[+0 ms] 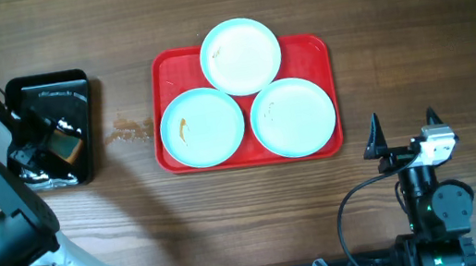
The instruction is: Clean dirty plates on tray and stack at the side
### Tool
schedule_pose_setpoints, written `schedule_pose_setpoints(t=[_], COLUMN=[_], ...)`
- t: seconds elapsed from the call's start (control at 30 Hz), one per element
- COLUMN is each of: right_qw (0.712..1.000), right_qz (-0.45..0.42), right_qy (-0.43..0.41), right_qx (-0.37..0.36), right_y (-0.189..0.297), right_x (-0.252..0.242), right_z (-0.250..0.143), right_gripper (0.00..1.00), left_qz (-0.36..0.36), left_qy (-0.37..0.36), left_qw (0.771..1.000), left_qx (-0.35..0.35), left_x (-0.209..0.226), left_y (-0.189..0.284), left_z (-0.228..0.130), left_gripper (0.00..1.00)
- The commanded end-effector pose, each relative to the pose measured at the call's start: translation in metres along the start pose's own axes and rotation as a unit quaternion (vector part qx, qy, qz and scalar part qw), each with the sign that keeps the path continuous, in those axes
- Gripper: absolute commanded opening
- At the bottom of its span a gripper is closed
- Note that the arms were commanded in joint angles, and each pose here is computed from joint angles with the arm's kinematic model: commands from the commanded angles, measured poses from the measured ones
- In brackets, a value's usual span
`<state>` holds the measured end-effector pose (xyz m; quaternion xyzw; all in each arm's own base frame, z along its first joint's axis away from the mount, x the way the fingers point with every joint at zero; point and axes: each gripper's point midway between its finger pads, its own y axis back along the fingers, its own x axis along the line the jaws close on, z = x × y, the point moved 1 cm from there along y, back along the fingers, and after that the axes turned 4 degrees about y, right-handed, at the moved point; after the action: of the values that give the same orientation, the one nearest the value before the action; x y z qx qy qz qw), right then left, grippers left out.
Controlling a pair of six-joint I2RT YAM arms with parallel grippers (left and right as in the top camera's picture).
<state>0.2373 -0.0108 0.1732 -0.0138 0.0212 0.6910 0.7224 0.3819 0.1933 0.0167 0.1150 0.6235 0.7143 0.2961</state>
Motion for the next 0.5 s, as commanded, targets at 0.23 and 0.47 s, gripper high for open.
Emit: schedule_pose_setpoints(t=[0.23,0.47], right_qw=[1.0,1.0], right_qz=[-0.004,-0.004], right_qy=[0.009,0.009], right_qx=[-0.003,-0.003], right_y=[0.0,0.0], right_x=[-0.002,-0.002], right_z=[0.001,0.001], right_gripper=[1.0,1.0], left_qz=[0.043,0.051], left_qy=[0.008,0.011], left_qw=[0.997,0.996], left_qx=[0.063,0.079], left_x=[0.021,0.025], left_y=[-0.006,-0.005], left_z=[-0.03,-0.037], left_gripper=[0.93,0.04])
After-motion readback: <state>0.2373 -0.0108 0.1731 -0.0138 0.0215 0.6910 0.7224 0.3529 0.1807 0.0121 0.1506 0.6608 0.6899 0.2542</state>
